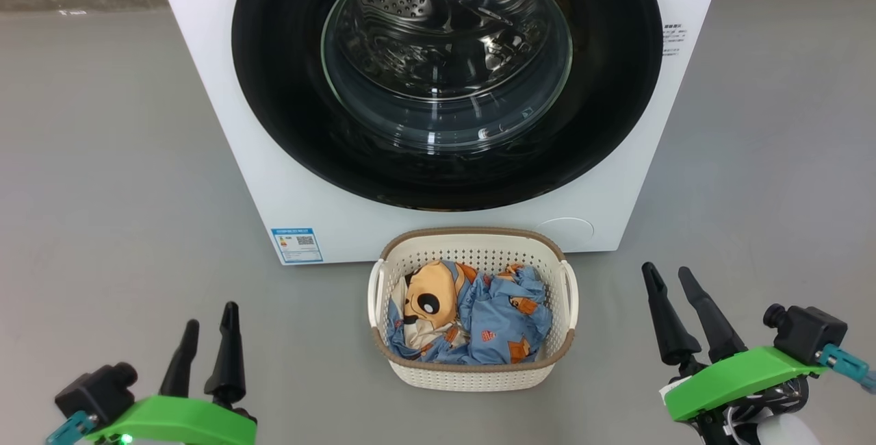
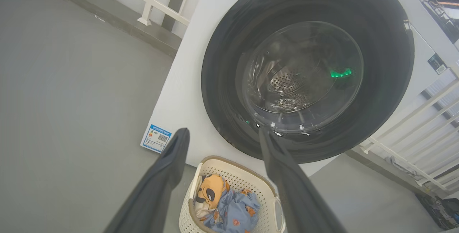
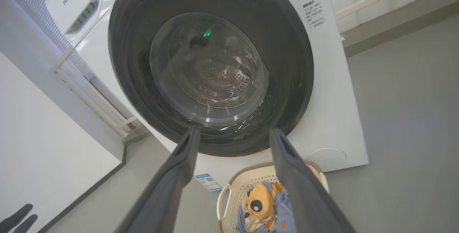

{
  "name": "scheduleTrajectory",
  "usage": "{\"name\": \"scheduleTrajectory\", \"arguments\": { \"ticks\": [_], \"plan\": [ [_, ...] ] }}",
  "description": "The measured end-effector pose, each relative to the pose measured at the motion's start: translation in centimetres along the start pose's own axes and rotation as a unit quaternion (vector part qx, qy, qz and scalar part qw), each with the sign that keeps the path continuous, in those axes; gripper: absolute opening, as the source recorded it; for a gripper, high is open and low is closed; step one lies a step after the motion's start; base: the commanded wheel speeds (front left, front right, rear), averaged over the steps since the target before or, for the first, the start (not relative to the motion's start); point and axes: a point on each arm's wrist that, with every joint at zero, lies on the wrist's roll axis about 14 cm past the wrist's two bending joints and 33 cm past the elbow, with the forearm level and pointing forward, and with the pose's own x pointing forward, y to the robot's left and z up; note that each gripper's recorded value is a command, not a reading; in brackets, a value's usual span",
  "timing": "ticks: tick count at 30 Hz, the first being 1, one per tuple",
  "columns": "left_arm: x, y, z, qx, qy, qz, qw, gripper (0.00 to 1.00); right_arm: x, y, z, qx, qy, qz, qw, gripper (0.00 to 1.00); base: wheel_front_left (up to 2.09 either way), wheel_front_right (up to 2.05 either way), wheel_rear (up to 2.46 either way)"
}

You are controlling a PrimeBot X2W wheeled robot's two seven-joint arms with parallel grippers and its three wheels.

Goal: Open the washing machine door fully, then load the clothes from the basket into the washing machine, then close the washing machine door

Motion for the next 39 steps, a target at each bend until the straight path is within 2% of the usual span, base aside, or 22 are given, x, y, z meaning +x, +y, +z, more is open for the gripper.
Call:
{"name": "scheduleTrajectory", "arguments": {
  "ticks": [4, 18, 33, 39],
  "plan": [
    [0.1, -0.2, 0.2, 0.039, -0.005, -0.005, 0.999, 1.00, 0.0, -0.4, -0.4, -0.028, 0.006, -0.004, 1.000, 1.00, 0.00, 0.00, 0.00],
    [0.3, -0.8, 0.3, 0.122, -0.013, -0.020, 0.992, 1.00, 0.4, -0.4, -1.1, -0.125, 0.012, 0.003, 0.992, 1.00, 0.00, 0.00, 0.00],
    [0.3, -1.8, 0.7, 0.195, -0.030, -0.045, 0.979, 1.00, 0.8, 1.0, -1.1, -0.208, 0.006, 0.036, 0.977, 1.00, 0.00, 0.00, 0.00],
    [0.3, -2.1, 0.8, 0.211, -0.034, -0.051, 0.976, 1.00, 0.8, 1.1, -1.0, -0.220, 0.004, 0.041, 0.975, 1.00, 0.00, 0.00, 0.00]
  ]
}}
